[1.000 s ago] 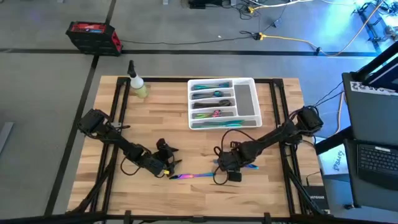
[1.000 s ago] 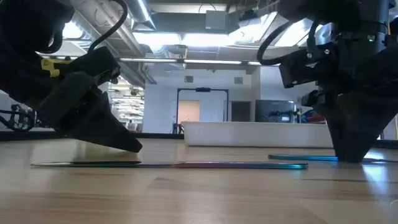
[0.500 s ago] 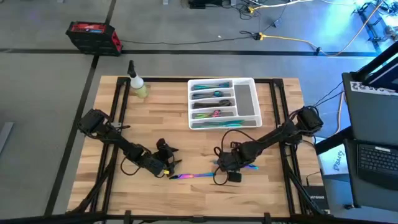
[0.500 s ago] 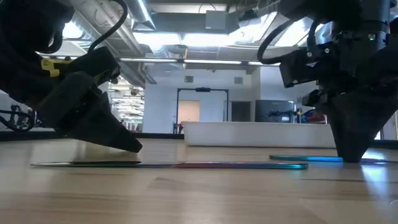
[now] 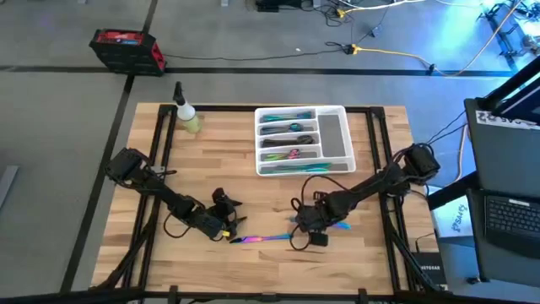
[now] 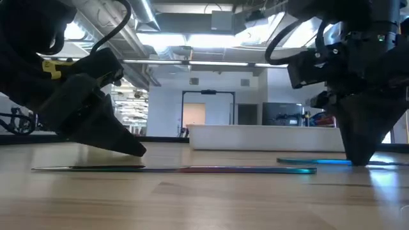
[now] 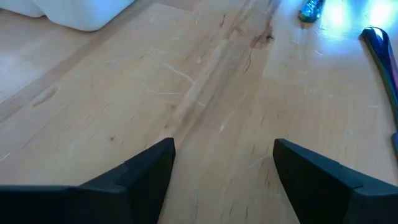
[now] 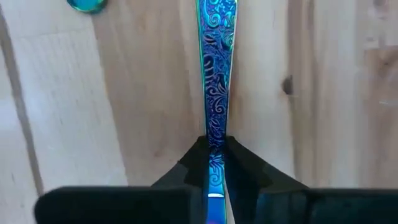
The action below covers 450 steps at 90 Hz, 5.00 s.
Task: Sort silverware
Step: Put the blue knife on the white silverware tray
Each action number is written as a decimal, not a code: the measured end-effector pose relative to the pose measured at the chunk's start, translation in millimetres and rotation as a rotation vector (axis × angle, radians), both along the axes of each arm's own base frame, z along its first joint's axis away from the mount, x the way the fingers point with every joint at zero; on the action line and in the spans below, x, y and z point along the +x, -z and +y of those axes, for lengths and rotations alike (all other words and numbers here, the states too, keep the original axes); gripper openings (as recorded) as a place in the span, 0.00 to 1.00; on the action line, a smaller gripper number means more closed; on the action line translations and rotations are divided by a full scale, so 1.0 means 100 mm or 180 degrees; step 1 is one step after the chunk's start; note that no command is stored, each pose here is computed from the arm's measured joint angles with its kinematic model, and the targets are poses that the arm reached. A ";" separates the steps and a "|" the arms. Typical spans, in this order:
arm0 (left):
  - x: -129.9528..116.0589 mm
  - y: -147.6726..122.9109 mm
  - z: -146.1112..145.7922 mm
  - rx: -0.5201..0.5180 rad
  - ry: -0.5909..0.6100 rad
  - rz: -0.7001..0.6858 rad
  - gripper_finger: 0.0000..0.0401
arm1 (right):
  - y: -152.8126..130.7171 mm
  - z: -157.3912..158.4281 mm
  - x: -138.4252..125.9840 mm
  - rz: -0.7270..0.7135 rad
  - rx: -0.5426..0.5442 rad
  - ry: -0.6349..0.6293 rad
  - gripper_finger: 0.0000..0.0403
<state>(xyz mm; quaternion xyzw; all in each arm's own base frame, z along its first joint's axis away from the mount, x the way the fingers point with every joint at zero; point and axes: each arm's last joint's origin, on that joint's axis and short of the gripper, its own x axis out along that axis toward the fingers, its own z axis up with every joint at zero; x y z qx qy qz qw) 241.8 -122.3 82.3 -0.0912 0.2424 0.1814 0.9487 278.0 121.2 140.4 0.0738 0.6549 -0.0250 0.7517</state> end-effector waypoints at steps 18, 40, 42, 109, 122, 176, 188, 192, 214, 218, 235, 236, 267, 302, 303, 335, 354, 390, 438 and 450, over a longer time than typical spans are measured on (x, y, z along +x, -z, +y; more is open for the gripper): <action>0.00 0.00 0.00 0.0010 -0.0001 0.0013 0.65 | -0.03 -0.04 0.01 -0.0005 0.0024 0.0050 0.05; 0.00 0.00 0.00 0.0011 -0.0003 0.0014 0.65 | -0.14 -0.09 0.12 -0.0118 0.0062 -0.0030 0.05; 0.00 0.00 0.00 0.0011 -0.0003 0.0014 0.65 | -0.15 -0.10 0.14 -0.0130 0.0063 -0.0039 0.05; -0.01 0.01 0.01 0.0005 -0.0046 0.0031 0.65 | -0.88 -1.33 0.64 -0.0446 -0.0280 -0.0419 0.05; -0.01 0.01 0.01 -0.0042 -0.0080 0.0011 0.65 | -0.87 -1.65 0.61 -0.0406 -0.0417 -0.0503 0.05; -0.01 0.01 0.01 -0.0098 -0.0115 -0.0011 0.65 | -0.41 -1.90 0.74 -0.0104 -0.0270 -0.0692 0.06; -0.01 0.01 0.01 -0.0102 -0.0118 -0.0013 0.65 | -0.41 -1.92 0.81 -0.0273 -0.0354 -0.0632 0.12; -0.01 0.01 0.01 -0.0103 -0.0119 -0.0013 0.65 | -0.42 -1.92 0.82 -0.0321 -0.0368 -0.0577 0.16; -0.01 0.01 0.01 -0.0113 -0.0120 -0.0016 0.65 | -0.45 -1.75 0.81 -0.0249 -0.0395 -0.0605 0.39; -0.01 0.01 0.01 -0.0114 -0.0120 -0.0016 0.65 | -0.49 -1.67 0.81 -0.0275 -0.0434 -0.0666 0.41; 0.04 -0.09 -0.05 -0.0249 -0.0043 -0.0383 0.65 | -0.76 -1.07 0.83 -0.0806 -0.0153 -0.1086 0.44; 0.05 -0.11 -0.05 -0.0239 -0.0024 -0.0416 0.65 | -0.78 -1.04 0.83 -0.0834 -0.0153 -0.1111 0.44; 0.13 -0.36 -0.26 -0.0139 0.0482 -0.0943 0.62 | -1.03 -0.25 0.68 -0.1275 -0.0830 -0.1035 0.44; 0.15 -0.62 -0.91 0.0239 0.0691 -0.0634 0.08 | -1.03 0.43 0.37 -0.1491 -0.1404 -0.0859 0.44; 0.15 -0.62 -0.91 0.0218 0.0696 -0.0605 0.07 | -1.03 0.45 0.36 -0.1483 -0.1410 -0.0852 0.44; 0.26 -0.67 -0.98 -0.0212 0.1047 0.0165 0.00 | -0.79 0.87 -0.15 -0.1288 -0.1269 -0.0464 0.44; 0.33 -0.63 -0.87 -0.0592 0.1177 0.0607 0.00 | -0.67 0.94 -0.31 -0.1227 -0.1227 -0.0356 0.44; 0.32 -0.48 -0.68 -0.1156 0.1243 0.1494 0.00 | -0.63 0.92 -0.33 -0.1198 -0.1319 -0.0338 0.44; 0.38 -0.85 -0.31 0.0287 -0.0939 0.1194 0.00 | -0.63 0.89 -0.35 -0.1176 -0.1427 -0.0337 0.44; 0.43 -1.04 -0.44 0.0557 -0.0693 0.1102 0.00 | -0.63 0.89 -0.35 -0.1171 -0.1427 -0.0344 0.44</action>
